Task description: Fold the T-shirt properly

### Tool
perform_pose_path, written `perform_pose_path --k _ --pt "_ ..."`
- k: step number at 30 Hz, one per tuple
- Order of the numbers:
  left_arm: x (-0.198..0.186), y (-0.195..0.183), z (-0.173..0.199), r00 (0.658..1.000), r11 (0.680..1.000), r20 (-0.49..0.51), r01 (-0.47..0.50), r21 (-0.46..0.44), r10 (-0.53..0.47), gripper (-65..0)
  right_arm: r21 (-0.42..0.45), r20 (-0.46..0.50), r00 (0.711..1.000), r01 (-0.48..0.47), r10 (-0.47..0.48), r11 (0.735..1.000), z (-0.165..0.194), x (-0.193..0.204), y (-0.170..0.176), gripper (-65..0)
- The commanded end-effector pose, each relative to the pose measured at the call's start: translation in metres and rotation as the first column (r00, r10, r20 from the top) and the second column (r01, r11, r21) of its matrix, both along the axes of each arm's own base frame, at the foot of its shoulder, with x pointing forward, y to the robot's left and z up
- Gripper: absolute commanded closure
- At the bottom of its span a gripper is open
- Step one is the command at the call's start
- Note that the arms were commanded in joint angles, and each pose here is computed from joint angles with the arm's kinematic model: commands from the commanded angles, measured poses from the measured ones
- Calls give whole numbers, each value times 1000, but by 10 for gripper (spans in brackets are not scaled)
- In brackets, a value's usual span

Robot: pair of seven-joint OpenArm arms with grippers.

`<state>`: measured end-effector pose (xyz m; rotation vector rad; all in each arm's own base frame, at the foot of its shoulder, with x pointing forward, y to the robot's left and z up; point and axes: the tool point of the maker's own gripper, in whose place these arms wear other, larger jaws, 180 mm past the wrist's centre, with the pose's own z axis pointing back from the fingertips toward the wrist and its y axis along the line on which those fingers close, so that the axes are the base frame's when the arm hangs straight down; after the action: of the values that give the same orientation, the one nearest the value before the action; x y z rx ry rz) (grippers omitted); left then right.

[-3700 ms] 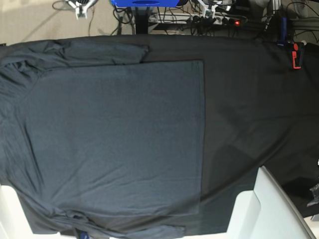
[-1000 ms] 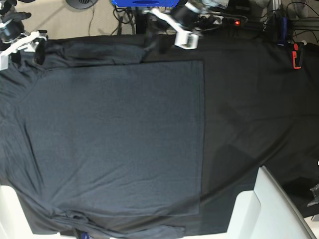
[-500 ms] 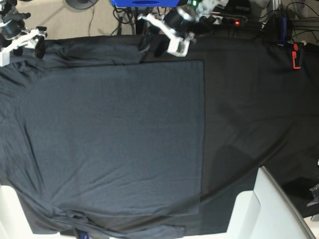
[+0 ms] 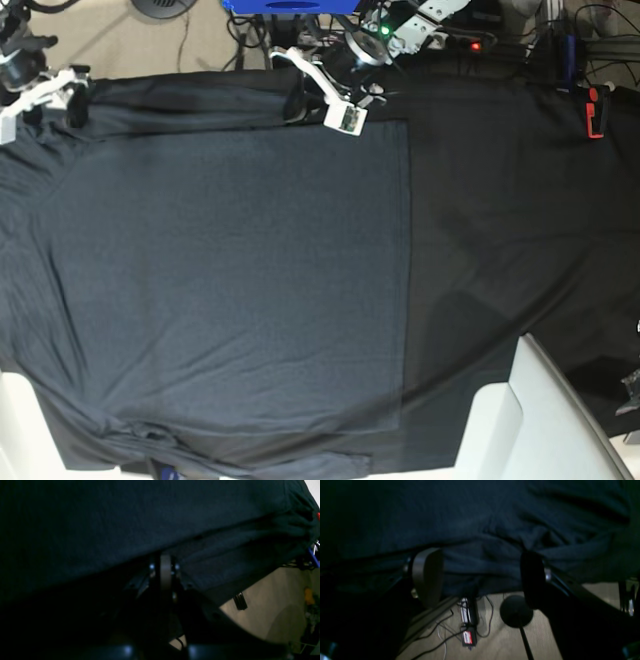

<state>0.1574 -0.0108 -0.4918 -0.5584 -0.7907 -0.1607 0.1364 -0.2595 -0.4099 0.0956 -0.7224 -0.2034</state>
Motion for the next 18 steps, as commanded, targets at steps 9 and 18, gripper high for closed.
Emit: perform_pose_path --k 9,18 --pt "10 -12 35 998 998 44 41 -51 -39 0 -70 108 977 193 -185 979 25 11 -68 -453" --pt "15 -15 60 994 994 77 86 -66 -81 0 3 -13 965 260 -260 966 -17 18 -112 -453"
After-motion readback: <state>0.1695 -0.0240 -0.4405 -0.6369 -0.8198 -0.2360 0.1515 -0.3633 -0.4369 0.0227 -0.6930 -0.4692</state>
